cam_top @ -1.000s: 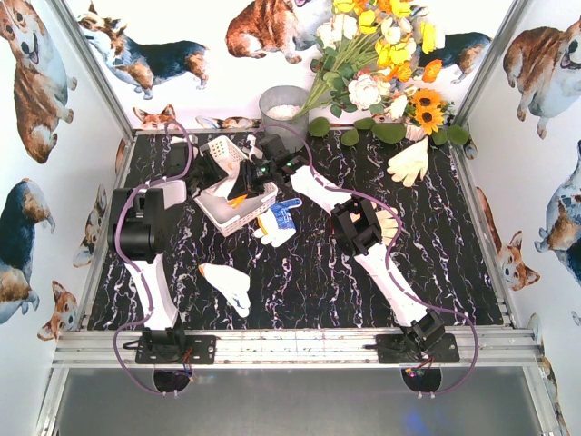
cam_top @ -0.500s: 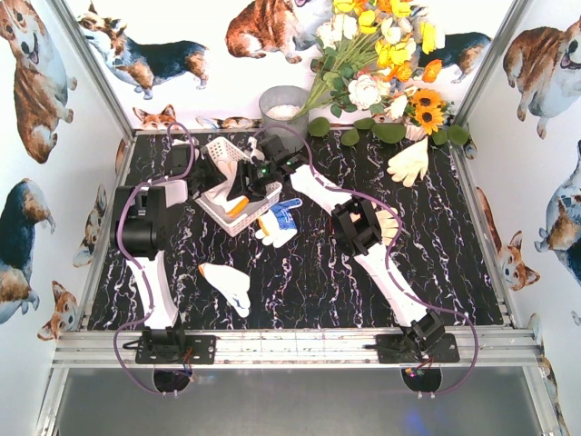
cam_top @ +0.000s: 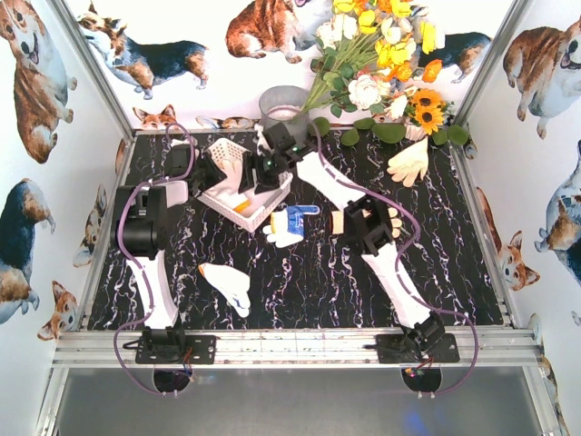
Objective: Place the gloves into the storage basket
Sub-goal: Place the glove in the bin.
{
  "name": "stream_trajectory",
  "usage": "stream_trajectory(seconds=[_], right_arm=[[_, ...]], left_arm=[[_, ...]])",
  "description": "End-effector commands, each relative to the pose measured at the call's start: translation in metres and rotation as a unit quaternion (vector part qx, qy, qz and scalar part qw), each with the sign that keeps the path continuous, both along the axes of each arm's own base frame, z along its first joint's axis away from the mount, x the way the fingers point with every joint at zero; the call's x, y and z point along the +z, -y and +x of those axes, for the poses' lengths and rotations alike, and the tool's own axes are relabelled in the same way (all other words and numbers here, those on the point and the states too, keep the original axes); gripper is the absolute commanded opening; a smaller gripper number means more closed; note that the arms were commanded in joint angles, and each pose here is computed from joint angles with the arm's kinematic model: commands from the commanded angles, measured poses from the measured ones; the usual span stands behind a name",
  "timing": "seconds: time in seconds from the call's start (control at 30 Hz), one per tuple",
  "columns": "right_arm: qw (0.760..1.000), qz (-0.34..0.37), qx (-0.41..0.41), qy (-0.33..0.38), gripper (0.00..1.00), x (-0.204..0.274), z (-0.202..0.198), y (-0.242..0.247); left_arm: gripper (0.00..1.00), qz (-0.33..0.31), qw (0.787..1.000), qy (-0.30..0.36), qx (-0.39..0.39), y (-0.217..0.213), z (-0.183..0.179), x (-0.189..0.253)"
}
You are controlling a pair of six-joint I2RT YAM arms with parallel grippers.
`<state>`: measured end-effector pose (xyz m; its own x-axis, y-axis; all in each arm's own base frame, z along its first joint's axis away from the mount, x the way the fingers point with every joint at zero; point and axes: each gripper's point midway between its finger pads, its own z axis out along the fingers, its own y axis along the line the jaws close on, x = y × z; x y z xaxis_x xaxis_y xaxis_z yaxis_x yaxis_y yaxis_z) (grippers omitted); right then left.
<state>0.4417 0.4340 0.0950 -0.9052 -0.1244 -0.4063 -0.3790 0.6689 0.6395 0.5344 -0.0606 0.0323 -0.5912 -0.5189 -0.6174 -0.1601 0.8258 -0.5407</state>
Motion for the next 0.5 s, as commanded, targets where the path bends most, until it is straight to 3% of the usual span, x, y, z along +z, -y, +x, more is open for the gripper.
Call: stream_trajectory(seconds=[0.0,0.1,0.47], right_arm=[[0.994,0.027,-0.001,0.108,0.66,0.100,0.005,0.012],[0.992,0.033,0.000,0.120,0.67,0.115,0.002,0.014],[0.990,0.033,-0.015,0.137,0.66,0.134,-0.013,0.030]], left_arm=[[0.37,0.023,0.999,0.022,-0.003,-0.008,0.002,0.019],[0.50,0.037,0.999,0.021,-0.008,-0.010,0.001,0.026],[0.71,0.128,0.992,0.016,0.007,-0.037,-0.012,0.050]])
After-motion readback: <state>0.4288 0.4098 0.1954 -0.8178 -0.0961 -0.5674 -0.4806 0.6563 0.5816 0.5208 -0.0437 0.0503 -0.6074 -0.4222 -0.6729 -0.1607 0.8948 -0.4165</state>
